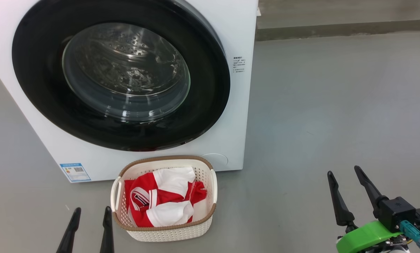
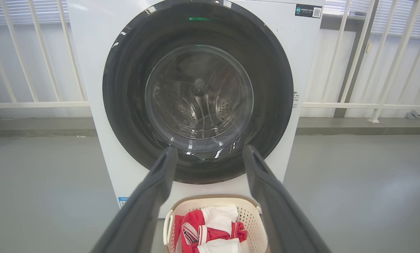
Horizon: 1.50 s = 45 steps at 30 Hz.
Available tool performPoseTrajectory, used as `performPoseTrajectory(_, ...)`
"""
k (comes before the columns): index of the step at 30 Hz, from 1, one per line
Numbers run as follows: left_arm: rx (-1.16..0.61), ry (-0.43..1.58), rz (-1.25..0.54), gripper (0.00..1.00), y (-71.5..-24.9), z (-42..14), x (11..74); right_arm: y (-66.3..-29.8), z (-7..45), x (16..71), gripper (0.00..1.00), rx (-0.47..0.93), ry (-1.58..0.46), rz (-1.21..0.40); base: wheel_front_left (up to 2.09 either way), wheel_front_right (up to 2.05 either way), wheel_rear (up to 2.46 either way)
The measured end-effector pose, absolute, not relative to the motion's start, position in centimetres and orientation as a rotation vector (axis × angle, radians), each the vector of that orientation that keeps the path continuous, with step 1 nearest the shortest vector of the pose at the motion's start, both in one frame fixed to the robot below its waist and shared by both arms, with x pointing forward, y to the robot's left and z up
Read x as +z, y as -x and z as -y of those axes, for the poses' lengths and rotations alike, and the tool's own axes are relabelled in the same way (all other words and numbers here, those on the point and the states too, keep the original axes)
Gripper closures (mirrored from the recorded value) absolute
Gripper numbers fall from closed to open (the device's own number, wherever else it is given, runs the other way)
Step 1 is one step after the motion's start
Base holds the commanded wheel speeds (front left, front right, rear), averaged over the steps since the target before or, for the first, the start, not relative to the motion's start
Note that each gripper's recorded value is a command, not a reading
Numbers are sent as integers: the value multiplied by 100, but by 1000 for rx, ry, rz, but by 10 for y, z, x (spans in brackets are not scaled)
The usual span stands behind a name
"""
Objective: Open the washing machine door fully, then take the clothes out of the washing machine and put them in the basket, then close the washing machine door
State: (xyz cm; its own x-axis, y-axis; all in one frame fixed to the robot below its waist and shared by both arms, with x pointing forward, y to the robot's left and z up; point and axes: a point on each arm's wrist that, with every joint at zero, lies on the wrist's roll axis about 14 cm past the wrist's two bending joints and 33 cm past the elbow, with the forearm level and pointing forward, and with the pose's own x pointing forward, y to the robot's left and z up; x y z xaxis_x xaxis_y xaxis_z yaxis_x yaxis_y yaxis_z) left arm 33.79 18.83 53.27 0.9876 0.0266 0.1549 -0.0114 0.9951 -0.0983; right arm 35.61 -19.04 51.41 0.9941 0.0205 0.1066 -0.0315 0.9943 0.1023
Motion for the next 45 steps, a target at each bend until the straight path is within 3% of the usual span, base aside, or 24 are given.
performPoseTrajectory(26,29,112,175,0,-336,-192,539,-350,194,511,0,13,-117,86,0,0,0)
performPoseTrajectory(27,27,112,176,100,-335,-192,540,-350,194,511,100,13,-116,87,0,0,0)
performPoseTrajectory(36,44,155,36,100,-325,-185,495,-326,184,455,100,7,-159,-86,0,0,0)
performPoseTrajectory(45,63,249,-8,100,-325,-188,486,-327,188,453,100,-21,-261,-99,0,0,0)
